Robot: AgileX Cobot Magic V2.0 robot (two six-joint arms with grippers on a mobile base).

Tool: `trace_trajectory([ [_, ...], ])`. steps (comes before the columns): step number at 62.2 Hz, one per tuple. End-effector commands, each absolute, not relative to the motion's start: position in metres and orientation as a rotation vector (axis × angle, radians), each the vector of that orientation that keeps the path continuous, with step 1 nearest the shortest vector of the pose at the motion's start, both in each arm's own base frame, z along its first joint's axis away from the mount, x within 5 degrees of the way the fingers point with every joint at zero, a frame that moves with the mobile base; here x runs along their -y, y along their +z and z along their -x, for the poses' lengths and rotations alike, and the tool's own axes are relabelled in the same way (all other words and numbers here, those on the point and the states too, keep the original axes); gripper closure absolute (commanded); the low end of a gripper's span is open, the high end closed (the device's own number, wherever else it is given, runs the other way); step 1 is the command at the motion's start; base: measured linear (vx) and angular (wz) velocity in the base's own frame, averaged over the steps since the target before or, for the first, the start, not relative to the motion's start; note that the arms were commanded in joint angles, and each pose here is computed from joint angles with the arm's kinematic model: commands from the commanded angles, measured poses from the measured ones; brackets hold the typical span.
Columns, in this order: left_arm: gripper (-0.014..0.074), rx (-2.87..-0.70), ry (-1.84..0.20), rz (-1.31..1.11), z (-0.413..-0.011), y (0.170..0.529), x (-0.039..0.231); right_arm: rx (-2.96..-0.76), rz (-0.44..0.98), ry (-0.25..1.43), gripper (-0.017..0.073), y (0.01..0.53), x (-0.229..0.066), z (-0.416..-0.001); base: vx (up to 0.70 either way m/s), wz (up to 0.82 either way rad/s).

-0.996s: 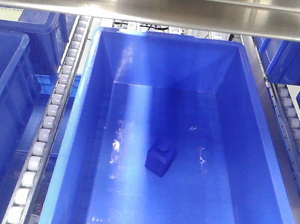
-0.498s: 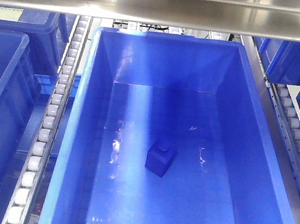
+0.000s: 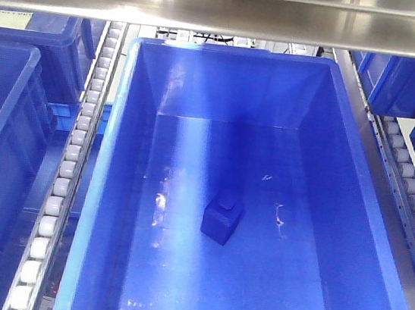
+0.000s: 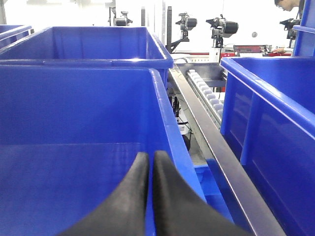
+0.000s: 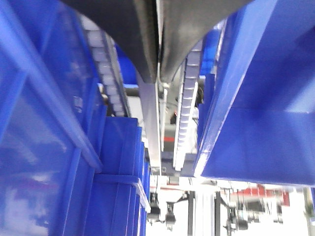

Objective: Pour parts from conveyor to right shelf

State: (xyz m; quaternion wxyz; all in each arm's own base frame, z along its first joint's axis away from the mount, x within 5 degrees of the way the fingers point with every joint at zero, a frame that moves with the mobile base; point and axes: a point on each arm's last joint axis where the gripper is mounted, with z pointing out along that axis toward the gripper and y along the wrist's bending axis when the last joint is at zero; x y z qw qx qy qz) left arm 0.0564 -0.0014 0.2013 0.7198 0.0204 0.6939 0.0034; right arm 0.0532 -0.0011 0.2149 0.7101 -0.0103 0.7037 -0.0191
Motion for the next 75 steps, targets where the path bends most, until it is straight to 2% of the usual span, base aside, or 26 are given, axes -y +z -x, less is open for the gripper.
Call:
trace_trajectory([
  [1,0.0600,-1.480,0.000,-0.038,-0.056,0.198,0.001,-1.414,0.005,-0.008,0.0569,0.217,0.000,-0.053,0.00,0.00],
  [8,0.0600,-1.480,0.000,-0.038,-0.056,0.198,0.001,-1.423,-0.035,0.034,0.0569,0.206,0.000,-0.055,0.00,0.00],
  [75,0.0600,-1.480,0.000,-0.038,-0.056,0.198,0.001,-1.428,-0.033,0.032,0.0569,0.205,0.000,-0.055,0.00,0.00],
])
